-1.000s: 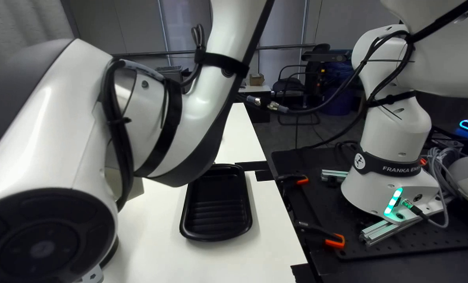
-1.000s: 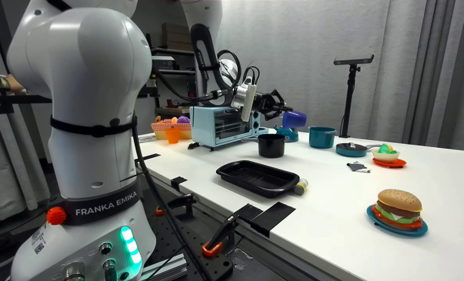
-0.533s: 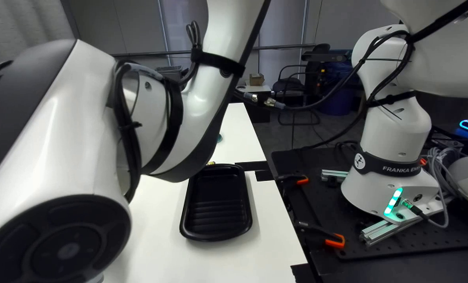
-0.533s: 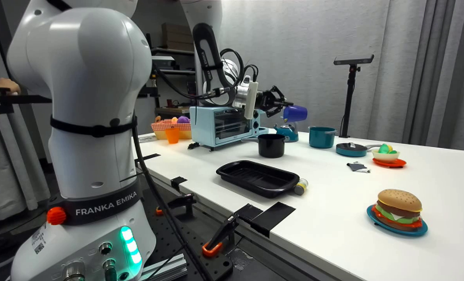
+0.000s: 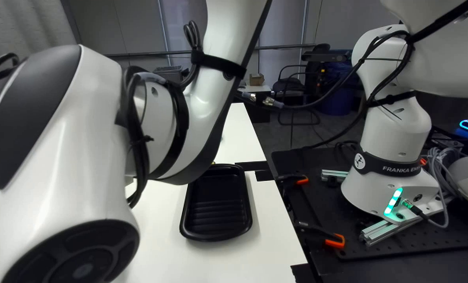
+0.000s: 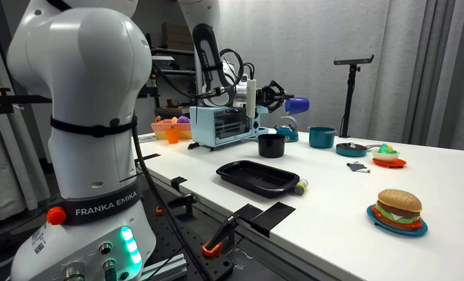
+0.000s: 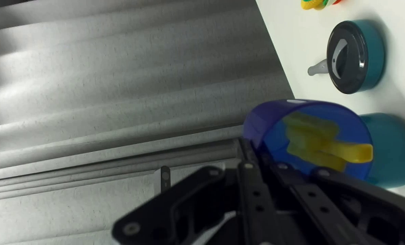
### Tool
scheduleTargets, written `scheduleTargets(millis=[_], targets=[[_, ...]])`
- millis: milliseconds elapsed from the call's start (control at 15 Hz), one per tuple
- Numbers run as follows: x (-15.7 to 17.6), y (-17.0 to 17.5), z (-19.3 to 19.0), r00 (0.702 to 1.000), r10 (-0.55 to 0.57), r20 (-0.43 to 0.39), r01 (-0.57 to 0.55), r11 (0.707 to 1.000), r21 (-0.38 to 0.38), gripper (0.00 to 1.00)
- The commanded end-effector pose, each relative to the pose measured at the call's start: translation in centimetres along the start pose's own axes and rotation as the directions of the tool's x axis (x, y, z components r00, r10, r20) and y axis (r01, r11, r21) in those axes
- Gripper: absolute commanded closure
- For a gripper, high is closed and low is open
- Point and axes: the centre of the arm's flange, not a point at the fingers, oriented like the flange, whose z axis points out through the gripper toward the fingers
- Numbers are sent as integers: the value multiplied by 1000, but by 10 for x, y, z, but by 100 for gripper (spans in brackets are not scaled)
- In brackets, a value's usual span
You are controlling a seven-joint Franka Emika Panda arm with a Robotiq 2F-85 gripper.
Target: Pour the contents of the blue cup into the pot
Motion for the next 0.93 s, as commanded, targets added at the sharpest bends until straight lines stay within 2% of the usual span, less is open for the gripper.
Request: scheduleTargets(millis=[0, 867], targets=[[-3, -2, -1, 1000, 20, -14, -20, 998, -59, 99], [-1, -3, -3, 999, -31, -23, 28, 991, -133, 99]])
